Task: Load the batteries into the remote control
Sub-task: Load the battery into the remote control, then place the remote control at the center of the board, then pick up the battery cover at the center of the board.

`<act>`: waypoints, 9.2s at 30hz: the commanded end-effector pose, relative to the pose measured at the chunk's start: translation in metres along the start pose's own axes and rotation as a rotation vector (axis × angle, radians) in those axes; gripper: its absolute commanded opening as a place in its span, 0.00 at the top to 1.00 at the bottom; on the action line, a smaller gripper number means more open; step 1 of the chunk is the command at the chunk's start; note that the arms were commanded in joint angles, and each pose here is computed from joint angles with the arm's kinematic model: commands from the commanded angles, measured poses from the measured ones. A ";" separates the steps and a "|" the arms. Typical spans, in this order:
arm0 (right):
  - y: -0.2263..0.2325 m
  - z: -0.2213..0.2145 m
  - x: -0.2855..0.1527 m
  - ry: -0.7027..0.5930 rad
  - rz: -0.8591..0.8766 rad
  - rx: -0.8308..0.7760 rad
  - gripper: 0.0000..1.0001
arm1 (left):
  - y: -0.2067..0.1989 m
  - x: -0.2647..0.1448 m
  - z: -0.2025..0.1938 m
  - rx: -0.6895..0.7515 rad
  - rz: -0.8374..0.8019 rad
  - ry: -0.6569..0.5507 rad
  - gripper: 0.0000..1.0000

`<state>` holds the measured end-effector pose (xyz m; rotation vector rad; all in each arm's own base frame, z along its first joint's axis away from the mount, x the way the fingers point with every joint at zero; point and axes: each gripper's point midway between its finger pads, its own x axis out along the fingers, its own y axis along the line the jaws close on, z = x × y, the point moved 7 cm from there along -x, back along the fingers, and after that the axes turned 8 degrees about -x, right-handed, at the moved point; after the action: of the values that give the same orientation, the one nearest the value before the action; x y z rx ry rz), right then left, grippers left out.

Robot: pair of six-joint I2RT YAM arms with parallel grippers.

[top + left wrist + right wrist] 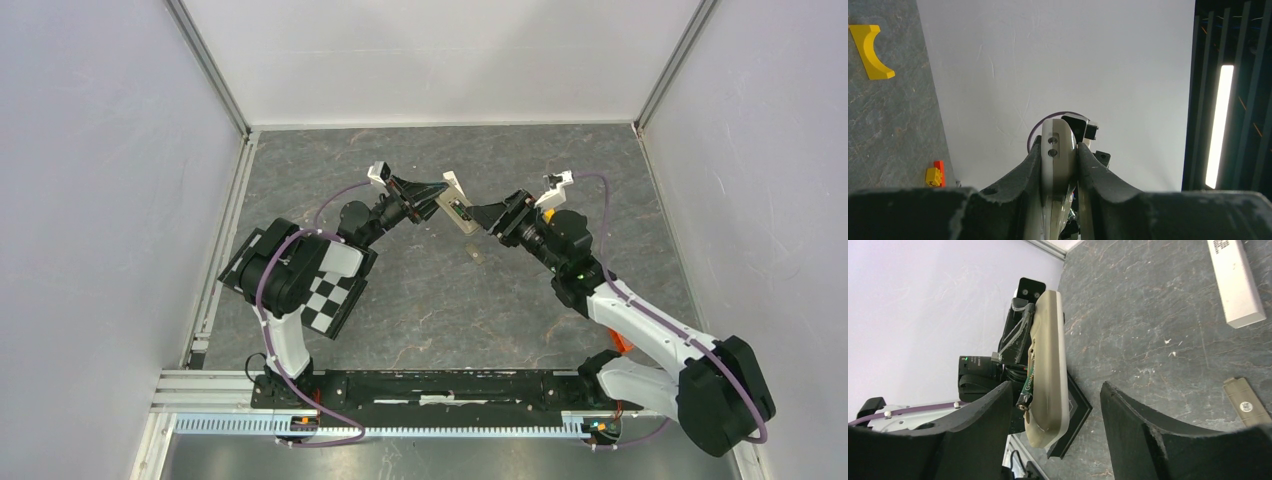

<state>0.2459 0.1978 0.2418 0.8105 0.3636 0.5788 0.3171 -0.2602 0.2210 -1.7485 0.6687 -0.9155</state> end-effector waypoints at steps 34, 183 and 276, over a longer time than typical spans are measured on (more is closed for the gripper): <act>0.001 -0.010 0.015 0.053 0.081 0.068 0.59 | -0.026 0.002 -0.025 0.051 -0.098 0.087 0.98; -0.103 -0.023 0.013 0.461 -0.277 -1.034 0.15 | -0.009 -0.057 0.014 0.527 0.329 0.015 0.98; -0.132 -0.083 0.101 0.493 -0.893 -0.101 0.80 | 0.044 -0.134 0.008 0.744 1.176 -0.414 0.00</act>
<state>0.3264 0.2325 0.0811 0.3216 1.0471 -0.0218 0.2461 -0.1723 0.1367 -0.6533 0.8324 0.0577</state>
